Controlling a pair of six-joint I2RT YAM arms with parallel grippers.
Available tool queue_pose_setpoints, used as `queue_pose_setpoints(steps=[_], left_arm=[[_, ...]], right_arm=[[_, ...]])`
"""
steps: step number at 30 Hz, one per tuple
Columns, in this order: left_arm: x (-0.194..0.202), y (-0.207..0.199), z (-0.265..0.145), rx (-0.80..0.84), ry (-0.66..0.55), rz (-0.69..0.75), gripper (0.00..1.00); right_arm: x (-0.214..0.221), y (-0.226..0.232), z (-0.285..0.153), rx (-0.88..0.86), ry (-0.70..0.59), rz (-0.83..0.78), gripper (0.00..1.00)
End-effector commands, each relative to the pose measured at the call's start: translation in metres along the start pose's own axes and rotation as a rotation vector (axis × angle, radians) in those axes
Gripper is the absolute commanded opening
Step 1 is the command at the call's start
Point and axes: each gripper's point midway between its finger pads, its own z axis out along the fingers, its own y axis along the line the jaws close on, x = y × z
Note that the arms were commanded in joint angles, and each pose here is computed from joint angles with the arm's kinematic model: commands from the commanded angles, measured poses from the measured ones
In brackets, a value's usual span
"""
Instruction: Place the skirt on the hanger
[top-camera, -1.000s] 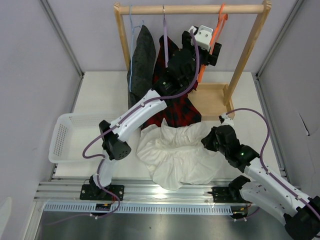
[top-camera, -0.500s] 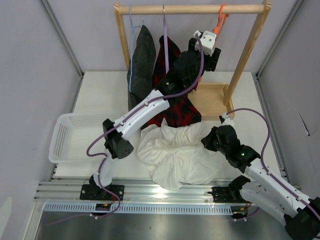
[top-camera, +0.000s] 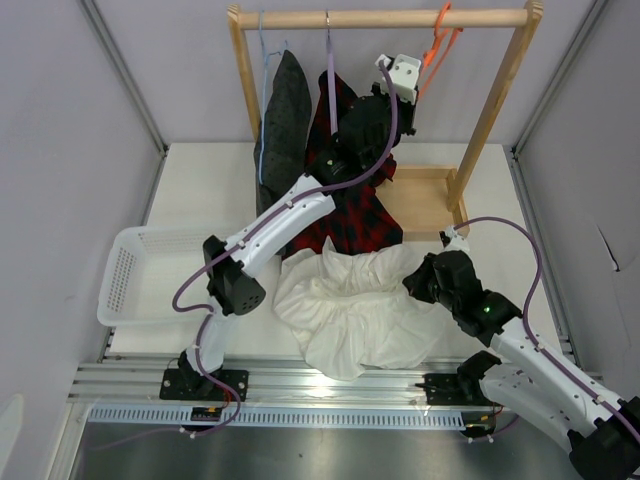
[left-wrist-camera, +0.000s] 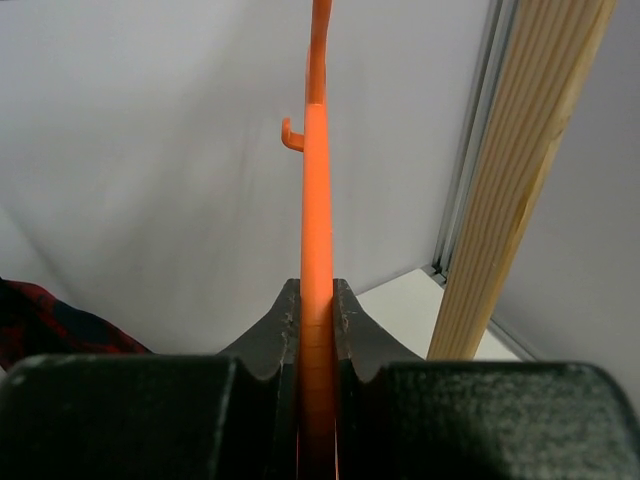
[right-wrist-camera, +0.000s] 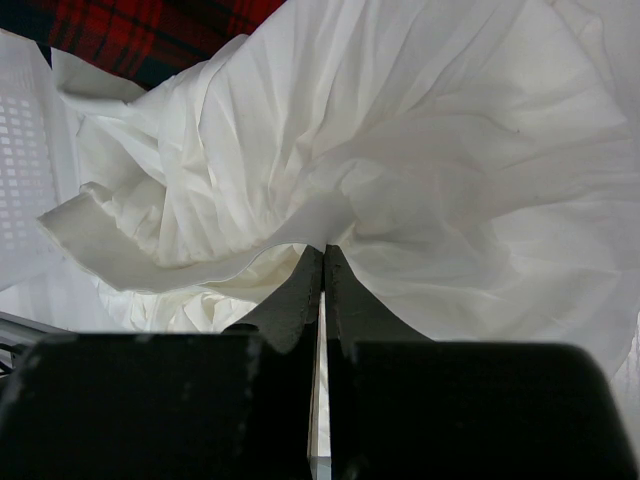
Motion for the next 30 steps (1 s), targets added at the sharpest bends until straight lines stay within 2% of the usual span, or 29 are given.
queue_pose_setpoints(steps=[1, 10, 13, 14, 15, 17, 30], left_arm=[[-0.063, 0.006, -0.007, 0.002, -0.163, -0.032, 0.0], [-0.1, 0.014, -0.014, -0.032, -0.262, -0.044, 0.0], [-0.104, 0.016, -0.019, -0.027, -0.254, -0.045, 0.0], [-0.094, 0.014, -0.018, -0.022, -0.23, -0.036, 0.0], [-0.103, 0.016, -0.023, -0.017, -0.241, -0.039, 0.0], [-0.088, 0.012, -0.024, -0.001, -0.208, -0.027, 0.0], [-0.106, 0.012, -0.037, 0.027, -0.289, -0.04, 0.0]], right_arm=[[-0.02, 0.013, -0.006, -0.037, -0.056, -0.003, 0.0], [-0.019, 0.012, -0.005, -0.033, -0.049, -0.008, 0.0], [-0.021, 0.013, -0.005, -0.036, -0.054, -0.008, 0.0], [-0.021, 0.012, -0.005, -0.034, -0.054, -0.009, 0.0], [-0.02, 0.012, -0.004, -0.034, -0.051, -0.009, 0.0], [-0.018, 0.012, -0.003, -0.032, -0.043, -0.01, 0.0], [-0.017, 0.01, -0.003, -0.03, -0.045, -0.008, 0.0]])
